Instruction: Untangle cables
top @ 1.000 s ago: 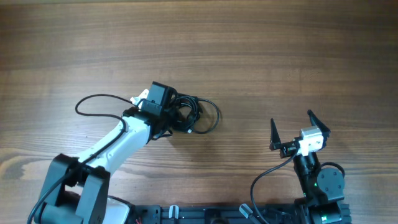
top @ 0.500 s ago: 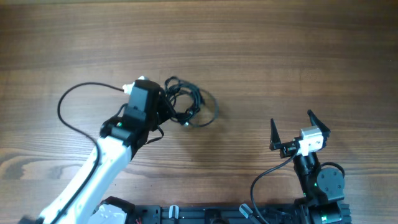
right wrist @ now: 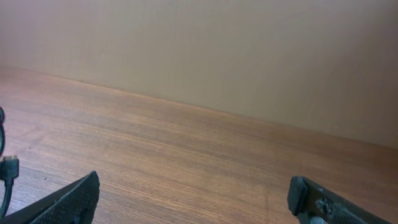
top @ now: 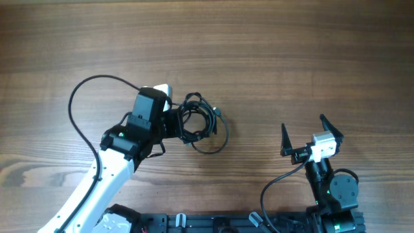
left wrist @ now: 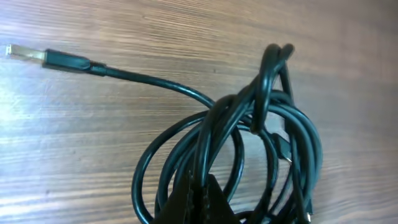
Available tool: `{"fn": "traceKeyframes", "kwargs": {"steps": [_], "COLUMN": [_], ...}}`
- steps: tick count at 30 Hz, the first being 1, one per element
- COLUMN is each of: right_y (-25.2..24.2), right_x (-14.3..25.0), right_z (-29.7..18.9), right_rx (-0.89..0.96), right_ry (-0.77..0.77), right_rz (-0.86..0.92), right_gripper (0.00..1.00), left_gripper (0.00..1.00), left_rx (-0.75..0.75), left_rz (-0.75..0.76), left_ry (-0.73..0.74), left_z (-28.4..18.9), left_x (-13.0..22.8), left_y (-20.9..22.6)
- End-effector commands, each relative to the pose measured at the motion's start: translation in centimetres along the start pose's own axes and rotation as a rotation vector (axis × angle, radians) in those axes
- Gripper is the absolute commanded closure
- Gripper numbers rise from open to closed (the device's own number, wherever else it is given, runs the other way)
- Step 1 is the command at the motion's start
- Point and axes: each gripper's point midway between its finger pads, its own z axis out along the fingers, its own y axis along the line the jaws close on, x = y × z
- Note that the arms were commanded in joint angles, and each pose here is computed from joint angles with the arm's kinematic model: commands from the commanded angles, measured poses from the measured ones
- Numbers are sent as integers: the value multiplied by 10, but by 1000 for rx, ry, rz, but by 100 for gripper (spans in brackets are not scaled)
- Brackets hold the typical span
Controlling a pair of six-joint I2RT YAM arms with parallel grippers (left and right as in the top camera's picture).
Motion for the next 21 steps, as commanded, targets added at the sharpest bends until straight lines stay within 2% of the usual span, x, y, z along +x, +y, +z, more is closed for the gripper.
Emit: {"fn": "traceKeyframes", "kwargs": {"steps": [1, 2, 4, 5, 11, 14, 16, 21], "right_y": [1, 1, 1, 1, 1, 1, 1, 1], "right_x": [-2, -2, -2, -2, -2, -2, -2, -2], "right_z": [0, 0, 0, 0, 0, 0, 0, 0], "right_rx": [-7, -7, -7, -7, -7, -7, -7, -7], "right_ry": [-9, -9, -9, -9, -9, -9, -9, -9], "right_rz": [13, 13, 13, 13, 13, 13, 13, 13], "right_gripper": [0, 0, 0, 0, 0, 0, 0, 0], "left_gripper": [96, 96, 96, 96, 96, 96, 96, 96], "left_rx": [255, 205, -73, -151, -177, -92, 70, 418], "left_rz": [277, 221, -20, -76, -112, -90, -25, -64], "left_ry": [44, 29, -44, -55, 122, 172, 182, 164], "left_z": [-6, -3, 4, 7, 47, 61, 63, 45], "left_x": [10, 5, -9, -10, 22, 28, 24, -1], "left_y": [-43, -35, 13, 27, 38, 25, -3, -44]}}
